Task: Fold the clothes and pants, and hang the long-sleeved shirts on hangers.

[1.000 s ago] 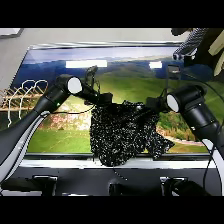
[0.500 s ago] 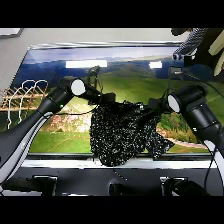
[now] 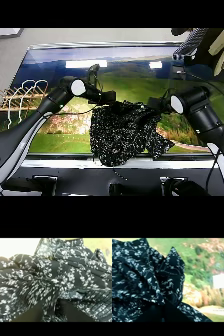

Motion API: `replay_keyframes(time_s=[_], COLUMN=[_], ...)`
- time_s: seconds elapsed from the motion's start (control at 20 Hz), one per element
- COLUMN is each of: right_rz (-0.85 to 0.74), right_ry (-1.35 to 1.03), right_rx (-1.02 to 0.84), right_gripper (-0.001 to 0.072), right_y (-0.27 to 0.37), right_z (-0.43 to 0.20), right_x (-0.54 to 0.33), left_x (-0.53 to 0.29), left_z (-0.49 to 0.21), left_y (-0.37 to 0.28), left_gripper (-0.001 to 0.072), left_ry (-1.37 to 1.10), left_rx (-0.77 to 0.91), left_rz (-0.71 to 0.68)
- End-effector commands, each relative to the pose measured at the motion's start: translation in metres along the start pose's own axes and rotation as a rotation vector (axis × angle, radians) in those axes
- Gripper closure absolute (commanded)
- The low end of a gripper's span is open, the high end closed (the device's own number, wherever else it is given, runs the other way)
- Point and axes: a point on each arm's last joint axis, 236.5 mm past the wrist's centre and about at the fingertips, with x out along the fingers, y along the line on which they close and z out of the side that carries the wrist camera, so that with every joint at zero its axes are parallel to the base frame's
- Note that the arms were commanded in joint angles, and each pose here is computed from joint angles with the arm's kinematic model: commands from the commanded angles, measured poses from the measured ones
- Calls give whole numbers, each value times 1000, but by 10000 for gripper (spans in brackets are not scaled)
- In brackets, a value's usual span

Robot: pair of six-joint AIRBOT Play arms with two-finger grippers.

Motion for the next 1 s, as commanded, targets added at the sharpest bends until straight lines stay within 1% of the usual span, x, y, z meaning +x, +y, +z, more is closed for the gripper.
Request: replay_keyframes(time_s=[0.0, 0.05, 0.2, 0.35, 0.4, 0.55, 0.65, 0.75, 0.85, 0.95], right_rz=[62, 86, 112, 106, 105, 98, 98, 97, 93, 88], right_ry=[-4, -13, -23, -15, -14, -5, -4, -3, 3, 9], right_rx=[11, 11, 11, -17, -21, -24, -24, -27, -46, -47], right_gripper=[678, 678, 678, 678, 677, 677, 677, 677, 677, 677], right_y=[19, 25, 31, 30, 29, 28, 28, 28, 27, 25], right_z=[3, 6, 8, 6, 6, 3, 3, 3, 1, 0], right_x=[8, 9, 9, 9, 9, 9, 9, 9, 9, 9], left_x=[-15, -26, -73, -147, -168, -218, -235, -246, -253, -260], left_z=[14, 18, 33, 46, 42, 9, -18, -36, -46, -61], left_y=[24, 41, 102, 194, 219, 288, 322, 343, 360, 381], left_gripper=[209, 154, 147, 146, 147, 147, 147, 147, 148, 147], left_ry=[-13, -7, -14, -103, -128, -158, -131, -99, -72, -52], left_rx=[-41, -68, -72, -113, -138, -184, -196, -236, -222, -252], left_rz=[23, 45, 136, 356, 396, 480, 524, 547, 564, 598])
